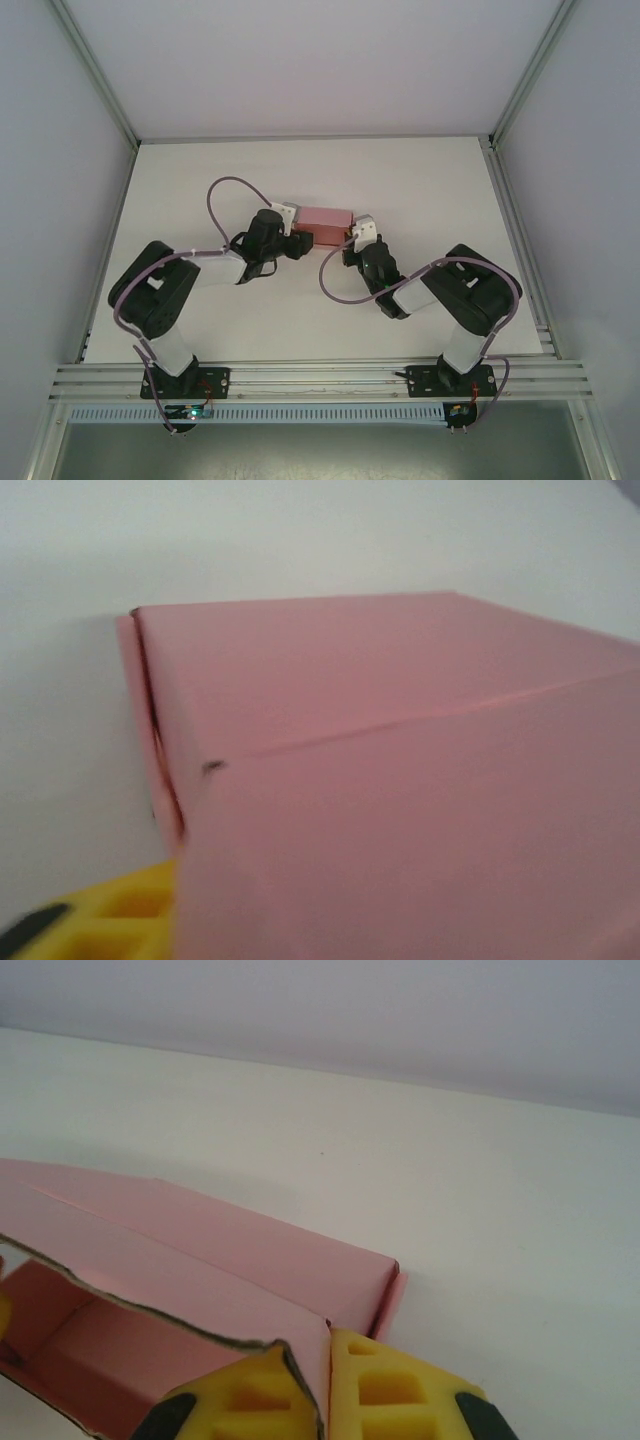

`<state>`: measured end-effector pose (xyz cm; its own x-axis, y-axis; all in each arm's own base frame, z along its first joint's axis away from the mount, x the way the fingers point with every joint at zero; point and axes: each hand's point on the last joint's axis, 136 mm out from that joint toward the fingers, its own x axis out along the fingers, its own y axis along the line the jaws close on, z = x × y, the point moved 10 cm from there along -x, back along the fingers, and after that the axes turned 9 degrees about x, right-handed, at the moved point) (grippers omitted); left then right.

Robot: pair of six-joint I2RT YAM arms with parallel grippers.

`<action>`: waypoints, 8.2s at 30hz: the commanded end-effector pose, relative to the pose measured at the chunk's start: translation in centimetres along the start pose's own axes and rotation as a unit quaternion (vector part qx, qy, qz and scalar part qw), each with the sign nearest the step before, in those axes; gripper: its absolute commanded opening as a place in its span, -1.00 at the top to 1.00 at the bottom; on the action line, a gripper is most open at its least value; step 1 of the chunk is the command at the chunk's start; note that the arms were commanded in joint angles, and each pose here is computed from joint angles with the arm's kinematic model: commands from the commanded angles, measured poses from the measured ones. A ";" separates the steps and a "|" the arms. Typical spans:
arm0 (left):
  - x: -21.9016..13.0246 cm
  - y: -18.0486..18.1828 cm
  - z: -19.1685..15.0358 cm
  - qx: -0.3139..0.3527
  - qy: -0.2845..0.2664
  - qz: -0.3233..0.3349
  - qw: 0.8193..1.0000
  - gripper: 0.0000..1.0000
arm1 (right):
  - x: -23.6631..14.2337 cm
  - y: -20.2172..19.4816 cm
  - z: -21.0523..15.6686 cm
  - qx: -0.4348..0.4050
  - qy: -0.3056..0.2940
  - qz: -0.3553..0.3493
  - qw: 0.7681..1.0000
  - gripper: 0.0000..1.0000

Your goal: Assemble paper box

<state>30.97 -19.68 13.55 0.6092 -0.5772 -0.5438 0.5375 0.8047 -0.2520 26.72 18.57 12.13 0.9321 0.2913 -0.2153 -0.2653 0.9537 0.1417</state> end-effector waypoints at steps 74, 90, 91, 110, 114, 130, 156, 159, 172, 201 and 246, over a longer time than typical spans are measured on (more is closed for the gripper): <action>3.2 11.0 -2.3 -0.358 0.209 -0.117 0.903 0.63 | 2.4 -5.0 6.4 0.317 0.400 0.089 0.855 -0.97; 2.9 11.2 -1.9 -0.336 0.183 -0.133 0.914 0.61 | 7.1 -3.5 3.9 0.403 0.431 0.197 0.783 -0.69; 2.9 11.2 -1.7 -0.332 0.180 -0.129 0.917 0.60 | 7.3 -3.2 3.9 0.403 0.430 0.208 0.781 -0.61; -2.5 8.4 9.7 -0.130 -0.026 -0.165 0.977 -1.00 | 6.9 -3.3 7.3 0.409 0.404 0.227 0.786 0.20; -5.6 5.6 13.0 0.028 -0.050 -0.119 0.991 -1.00 | 6.8 -4.4 8.8 0.446 0.431 0.187 0.762 0.26; -6.5 -5.9 12.3 0.499 0.034 -0.030 0.865 -1.00 | 4.7 -9.5 14.1 0.632 0.525 0.089 0.564 0.26; -4.3 -6.5 11.5 0.528 0.017 -0.044 0.848 -0.19 | 3.6 -6.5 15.9 0.658 0.530 0.121 0.521 0.26; -4.3 -6.3 11.5 0.530 0.028 -0.031 0.847 0.04 | 3.7 -6.5 16.6 0.658 0.515 0.131 0.533 0.26; -4.6 -6.1 10.8 0.526 0.060 -0.048 0.847 0.32 | 2.2 -10.9 22.1 0.615 0.331 0.098 0.709 -0.96; -2.0 -3.8 6.5 0.421 0.311 -0.230 0.820 0.39 | -5.1 -5.3 14.1 0.037 0.285 0.221 0.932 -0.65; 0.6 -2.8 8.1 0.391 0.302 -0.159 0.855 0.45 | 2.3 -0.5 14.3 0.357 0.411 0.163 0.823 1.00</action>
<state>33.40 -23.20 20.48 0.0136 -0.4024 -0.9154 0.9950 0.0962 -0.0275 32.23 15.39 23.66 0.3225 0.6146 -0.7199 -0.0735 0.7745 0.6282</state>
